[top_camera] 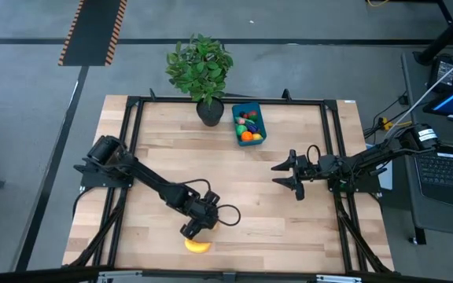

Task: Pick and placing Produce into tupperware
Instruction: Put the potato into the blue bin

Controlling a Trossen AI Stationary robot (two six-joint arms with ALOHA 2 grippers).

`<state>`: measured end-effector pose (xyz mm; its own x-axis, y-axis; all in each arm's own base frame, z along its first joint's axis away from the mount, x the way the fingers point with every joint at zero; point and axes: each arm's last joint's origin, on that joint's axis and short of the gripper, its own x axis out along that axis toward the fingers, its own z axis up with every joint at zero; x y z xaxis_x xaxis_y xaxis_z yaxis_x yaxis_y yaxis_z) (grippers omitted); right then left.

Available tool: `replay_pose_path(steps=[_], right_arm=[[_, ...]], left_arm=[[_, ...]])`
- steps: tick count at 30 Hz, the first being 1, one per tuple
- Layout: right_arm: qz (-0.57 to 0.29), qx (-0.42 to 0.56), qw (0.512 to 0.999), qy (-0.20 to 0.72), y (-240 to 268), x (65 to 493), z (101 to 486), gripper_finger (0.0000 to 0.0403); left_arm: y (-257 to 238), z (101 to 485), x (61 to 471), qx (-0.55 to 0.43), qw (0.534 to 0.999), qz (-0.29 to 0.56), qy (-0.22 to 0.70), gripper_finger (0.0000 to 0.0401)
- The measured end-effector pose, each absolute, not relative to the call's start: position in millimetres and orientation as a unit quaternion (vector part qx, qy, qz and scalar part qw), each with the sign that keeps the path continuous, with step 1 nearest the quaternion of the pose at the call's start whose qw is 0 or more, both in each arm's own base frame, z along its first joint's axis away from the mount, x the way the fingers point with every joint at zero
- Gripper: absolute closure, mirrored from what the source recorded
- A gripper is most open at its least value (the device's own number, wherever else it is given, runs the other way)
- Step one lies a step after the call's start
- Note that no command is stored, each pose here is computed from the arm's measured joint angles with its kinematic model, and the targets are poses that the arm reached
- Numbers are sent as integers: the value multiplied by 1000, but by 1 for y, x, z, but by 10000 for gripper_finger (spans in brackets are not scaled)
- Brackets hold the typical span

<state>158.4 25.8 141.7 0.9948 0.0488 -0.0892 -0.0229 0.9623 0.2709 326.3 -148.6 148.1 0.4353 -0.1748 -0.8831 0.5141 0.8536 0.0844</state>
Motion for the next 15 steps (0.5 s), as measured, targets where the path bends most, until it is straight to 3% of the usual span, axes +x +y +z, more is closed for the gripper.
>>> replay_pose_path(steps=[15], right_arm=[[17, 137, 989, 51, 26, 158, 141, 176]], left_arm=[[-150, 141, 332, 186, 831, -226, 473, 154]])
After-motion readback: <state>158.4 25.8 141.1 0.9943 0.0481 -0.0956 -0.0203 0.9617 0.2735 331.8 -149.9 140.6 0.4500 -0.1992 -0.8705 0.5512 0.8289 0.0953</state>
